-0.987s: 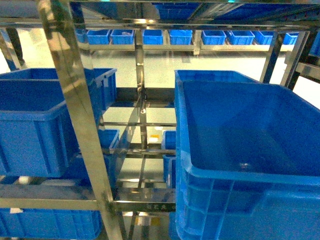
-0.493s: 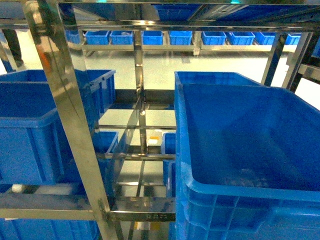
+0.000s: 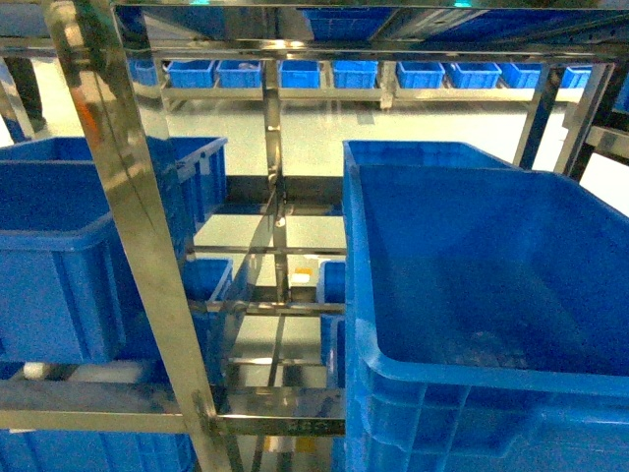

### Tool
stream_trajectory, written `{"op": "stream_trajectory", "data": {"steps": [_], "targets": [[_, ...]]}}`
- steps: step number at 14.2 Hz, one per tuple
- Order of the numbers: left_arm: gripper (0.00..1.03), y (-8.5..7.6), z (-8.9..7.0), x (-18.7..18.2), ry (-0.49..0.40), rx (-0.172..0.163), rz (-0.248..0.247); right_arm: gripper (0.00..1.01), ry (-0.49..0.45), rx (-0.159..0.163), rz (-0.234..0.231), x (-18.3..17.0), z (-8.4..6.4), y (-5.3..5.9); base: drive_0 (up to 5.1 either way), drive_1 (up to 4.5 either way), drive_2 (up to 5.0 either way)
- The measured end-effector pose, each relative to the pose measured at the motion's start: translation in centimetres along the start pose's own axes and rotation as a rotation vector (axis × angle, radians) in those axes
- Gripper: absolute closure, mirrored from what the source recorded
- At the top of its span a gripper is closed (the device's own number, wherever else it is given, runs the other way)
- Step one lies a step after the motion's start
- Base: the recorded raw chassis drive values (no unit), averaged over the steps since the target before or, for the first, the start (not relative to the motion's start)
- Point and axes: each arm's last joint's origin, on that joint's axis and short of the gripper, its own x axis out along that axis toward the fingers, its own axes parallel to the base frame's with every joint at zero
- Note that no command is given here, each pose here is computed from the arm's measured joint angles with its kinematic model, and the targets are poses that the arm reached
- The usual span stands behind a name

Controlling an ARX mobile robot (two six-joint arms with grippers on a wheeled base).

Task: Pick red block from blue box to shelf

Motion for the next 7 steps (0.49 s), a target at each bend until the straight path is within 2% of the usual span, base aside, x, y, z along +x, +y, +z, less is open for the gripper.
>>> {"op": "stream_trajectory", "data": {"steps": [7], "targets": [[0.05, 0.00, 0.00, 0.00, 0.000, 0.000, 0.000, 0.72, 0.000, 0.000, 0.000, 0.00, 0.00, 0.00, 0.0, 0.00, 0.0]]}}
